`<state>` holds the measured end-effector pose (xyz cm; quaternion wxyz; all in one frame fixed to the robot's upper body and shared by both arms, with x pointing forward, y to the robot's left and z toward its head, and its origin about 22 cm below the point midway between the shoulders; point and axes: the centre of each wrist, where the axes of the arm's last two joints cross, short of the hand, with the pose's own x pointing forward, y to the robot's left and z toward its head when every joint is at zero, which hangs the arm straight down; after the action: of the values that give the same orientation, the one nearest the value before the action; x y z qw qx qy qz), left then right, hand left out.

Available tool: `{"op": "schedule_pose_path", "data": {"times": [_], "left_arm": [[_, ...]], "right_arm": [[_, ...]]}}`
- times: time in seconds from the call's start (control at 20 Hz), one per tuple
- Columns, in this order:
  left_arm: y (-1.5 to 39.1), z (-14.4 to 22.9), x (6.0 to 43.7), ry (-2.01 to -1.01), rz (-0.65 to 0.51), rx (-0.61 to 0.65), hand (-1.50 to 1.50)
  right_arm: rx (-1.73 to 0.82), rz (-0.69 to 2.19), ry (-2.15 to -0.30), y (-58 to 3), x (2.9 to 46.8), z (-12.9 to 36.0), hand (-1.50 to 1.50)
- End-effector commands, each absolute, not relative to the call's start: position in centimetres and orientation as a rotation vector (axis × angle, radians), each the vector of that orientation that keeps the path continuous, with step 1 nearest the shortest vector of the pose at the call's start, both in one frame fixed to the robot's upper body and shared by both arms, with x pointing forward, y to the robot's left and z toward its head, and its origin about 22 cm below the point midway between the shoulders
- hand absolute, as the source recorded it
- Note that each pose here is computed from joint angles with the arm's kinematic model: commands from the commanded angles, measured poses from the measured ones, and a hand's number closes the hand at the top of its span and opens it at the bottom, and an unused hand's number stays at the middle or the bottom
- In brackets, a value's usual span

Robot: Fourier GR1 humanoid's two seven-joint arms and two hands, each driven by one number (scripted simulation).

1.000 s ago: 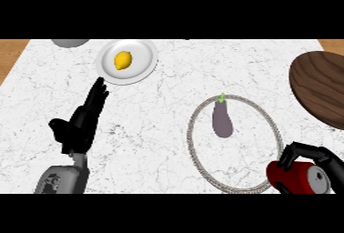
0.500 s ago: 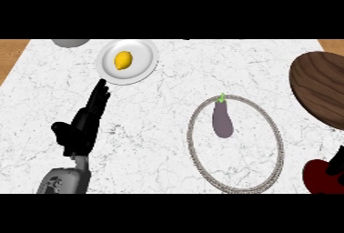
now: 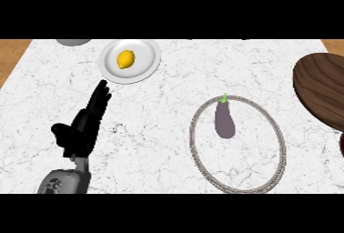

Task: Pick the can from the placemat and place it in the bowl

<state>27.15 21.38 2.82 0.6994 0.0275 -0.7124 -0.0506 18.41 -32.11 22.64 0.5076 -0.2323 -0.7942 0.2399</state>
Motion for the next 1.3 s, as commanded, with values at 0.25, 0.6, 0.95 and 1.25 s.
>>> {"op": "schedule_pose_path", "data": {"times": [0.25, 0.6, 0.95, 1.25], "left_arm": [[19.8, 1.7, 27.1, -1.601, -0.11, 0.061, 0.0], [21.8, 2.8, 27.3, -1.603, -0.118, 0.061, 0.0], [20.8, 3.3, 28.4, -1.607, -0.152, 0.054, 0.0], [20.5, 3.5, 28.1, -1.594, -0.134, 0.043, 0.0]], "right_arm": [[-0.649, 0.475, -1.854, -33.8, 24.0, 28.8, 1.5], [-0.93, 0.63, -1.682, -37.2, 27.5, 24.8, 1.5], [-1.075, 0.644, -1.6, -40.3, 32.1, 21.7, 1.5], [-1.112, 0.648, -1.559, -45.5, 33.8, 17.5, 1.5]]}}
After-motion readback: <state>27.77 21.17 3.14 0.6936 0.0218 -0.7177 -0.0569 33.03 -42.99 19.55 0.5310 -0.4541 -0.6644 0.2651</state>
